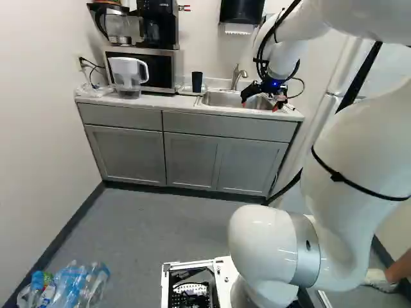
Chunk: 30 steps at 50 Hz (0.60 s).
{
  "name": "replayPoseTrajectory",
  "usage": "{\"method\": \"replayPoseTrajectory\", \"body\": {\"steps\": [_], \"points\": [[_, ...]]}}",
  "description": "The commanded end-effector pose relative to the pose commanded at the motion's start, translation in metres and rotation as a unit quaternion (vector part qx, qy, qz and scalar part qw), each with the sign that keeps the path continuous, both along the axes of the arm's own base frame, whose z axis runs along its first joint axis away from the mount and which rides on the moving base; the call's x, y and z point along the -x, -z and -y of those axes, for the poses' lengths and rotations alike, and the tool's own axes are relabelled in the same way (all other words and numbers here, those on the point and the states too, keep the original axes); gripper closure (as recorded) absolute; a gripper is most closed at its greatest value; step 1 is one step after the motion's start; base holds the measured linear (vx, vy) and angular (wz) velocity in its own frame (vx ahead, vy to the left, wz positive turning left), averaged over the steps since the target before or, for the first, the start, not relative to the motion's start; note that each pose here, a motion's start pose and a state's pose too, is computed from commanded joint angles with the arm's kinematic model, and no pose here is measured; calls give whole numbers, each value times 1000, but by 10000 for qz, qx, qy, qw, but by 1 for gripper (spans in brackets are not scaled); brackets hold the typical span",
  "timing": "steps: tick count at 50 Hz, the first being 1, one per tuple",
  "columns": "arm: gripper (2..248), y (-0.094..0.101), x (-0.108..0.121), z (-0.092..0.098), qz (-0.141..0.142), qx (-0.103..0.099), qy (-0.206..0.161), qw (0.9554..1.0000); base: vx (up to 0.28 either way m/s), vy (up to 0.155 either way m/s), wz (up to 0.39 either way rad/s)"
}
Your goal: Rinse the cup and place it in the tray
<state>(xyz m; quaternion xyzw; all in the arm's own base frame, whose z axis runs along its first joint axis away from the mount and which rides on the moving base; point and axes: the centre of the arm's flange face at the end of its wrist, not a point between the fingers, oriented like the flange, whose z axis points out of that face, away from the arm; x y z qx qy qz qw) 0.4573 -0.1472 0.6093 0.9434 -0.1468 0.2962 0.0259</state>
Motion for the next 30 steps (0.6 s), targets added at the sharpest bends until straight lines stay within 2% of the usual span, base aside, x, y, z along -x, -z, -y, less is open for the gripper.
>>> {"method": "replayPoseTrajectory", "body": {"steps": [30], "points": [[3,43,10,-25,435,207,-152,9987,0,0,0]]}}
